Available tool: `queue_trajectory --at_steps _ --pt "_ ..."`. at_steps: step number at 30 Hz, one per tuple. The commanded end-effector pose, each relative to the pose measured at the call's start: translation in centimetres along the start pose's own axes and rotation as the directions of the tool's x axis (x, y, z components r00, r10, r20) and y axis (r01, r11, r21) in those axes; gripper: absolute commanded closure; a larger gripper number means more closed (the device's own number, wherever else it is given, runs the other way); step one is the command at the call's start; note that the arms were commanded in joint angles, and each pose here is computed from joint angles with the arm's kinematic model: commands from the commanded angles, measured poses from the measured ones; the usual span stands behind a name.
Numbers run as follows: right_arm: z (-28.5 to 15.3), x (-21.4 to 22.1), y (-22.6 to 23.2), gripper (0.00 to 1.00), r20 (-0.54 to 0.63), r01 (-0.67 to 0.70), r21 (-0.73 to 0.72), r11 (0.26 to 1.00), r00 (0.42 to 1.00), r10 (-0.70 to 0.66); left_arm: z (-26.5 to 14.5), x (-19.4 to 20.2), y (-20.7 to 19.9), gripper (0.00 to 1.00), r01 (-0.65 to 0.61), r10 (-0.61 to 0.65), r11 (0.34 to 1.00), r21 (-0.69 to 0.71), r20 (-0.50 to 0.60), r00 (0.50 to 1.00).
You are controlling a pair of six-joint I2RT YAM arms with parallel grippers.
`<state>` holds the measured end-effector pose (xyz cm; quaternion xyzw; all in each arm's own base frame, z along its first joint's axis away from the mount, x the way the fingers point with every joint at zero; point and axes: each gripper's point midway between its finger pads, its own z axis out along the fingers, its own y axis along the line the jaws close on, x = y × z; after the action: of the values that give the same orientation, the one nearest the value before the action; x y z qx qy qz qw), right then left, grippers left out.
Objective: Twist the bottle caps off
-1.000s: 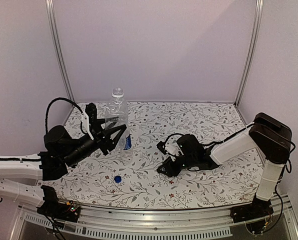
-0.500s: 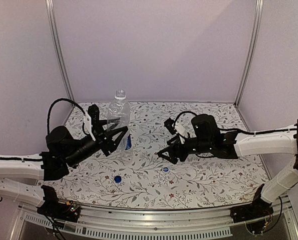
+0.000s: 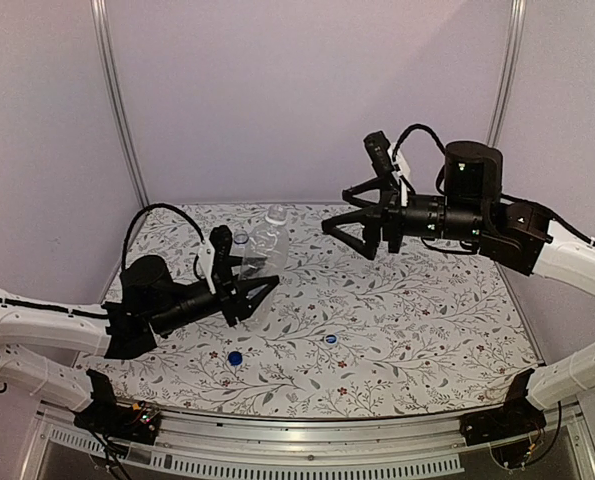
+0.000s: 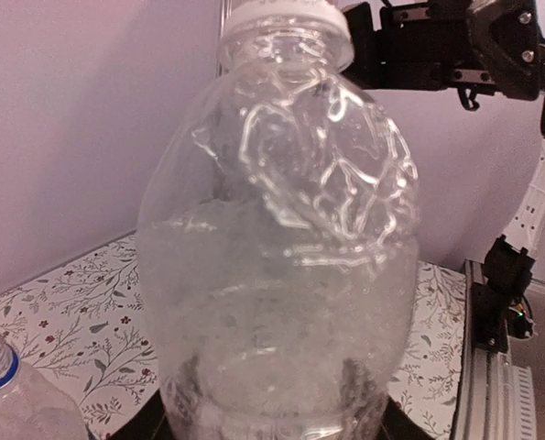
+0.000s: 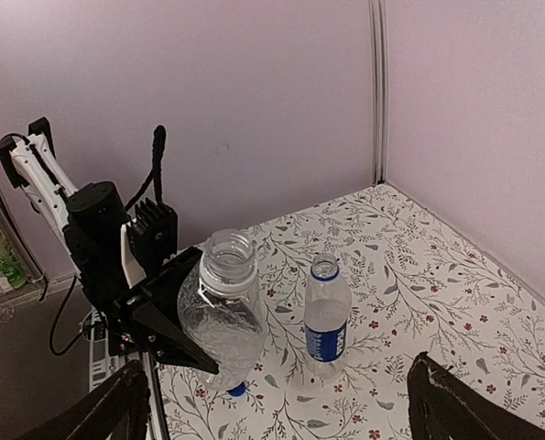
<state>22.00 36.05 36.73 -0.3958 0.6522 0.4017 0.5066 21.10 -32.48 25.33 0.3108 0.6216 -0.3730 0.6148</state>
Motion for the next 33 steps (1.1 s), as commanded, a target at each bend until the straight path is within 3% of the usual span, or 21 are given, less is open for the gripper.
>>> queue_trajectory --at_steps 1,16,27,33 --pt "0.6 -1.3 0.2 0.05 -0.029 -0.065 -0.010 0.998 0.997 0.065 1.0 -2.2 -0.8 0.50 -0.004 0.000 0.999 0.050 0.070 0.998" --pt "5.3 -0.3 1.2 0.17 -0.113 -0.177 -0.076 0.981 0.979 0.167 3.2 -0.8 -2.3 0.50 -0.019 0.016 0.995 0.096 0.035 0.999" --pt "5.7 1.0 1.8 0.51 -0.136 -0.187 -0.105 0.977 0.976 0.172 3.8 -0.5 -2.8 0.50 -0.031 0.029 0.994 0.105 0.022 0.999" --pt "5.7 1.3 1.7 0.58 -0.141 -0.185 -0.102 0.977 0.975 0.170 3.9 -0.5 -2.9 0.50 -0.037 0.035 0.994 0.102 0.019 0.999"
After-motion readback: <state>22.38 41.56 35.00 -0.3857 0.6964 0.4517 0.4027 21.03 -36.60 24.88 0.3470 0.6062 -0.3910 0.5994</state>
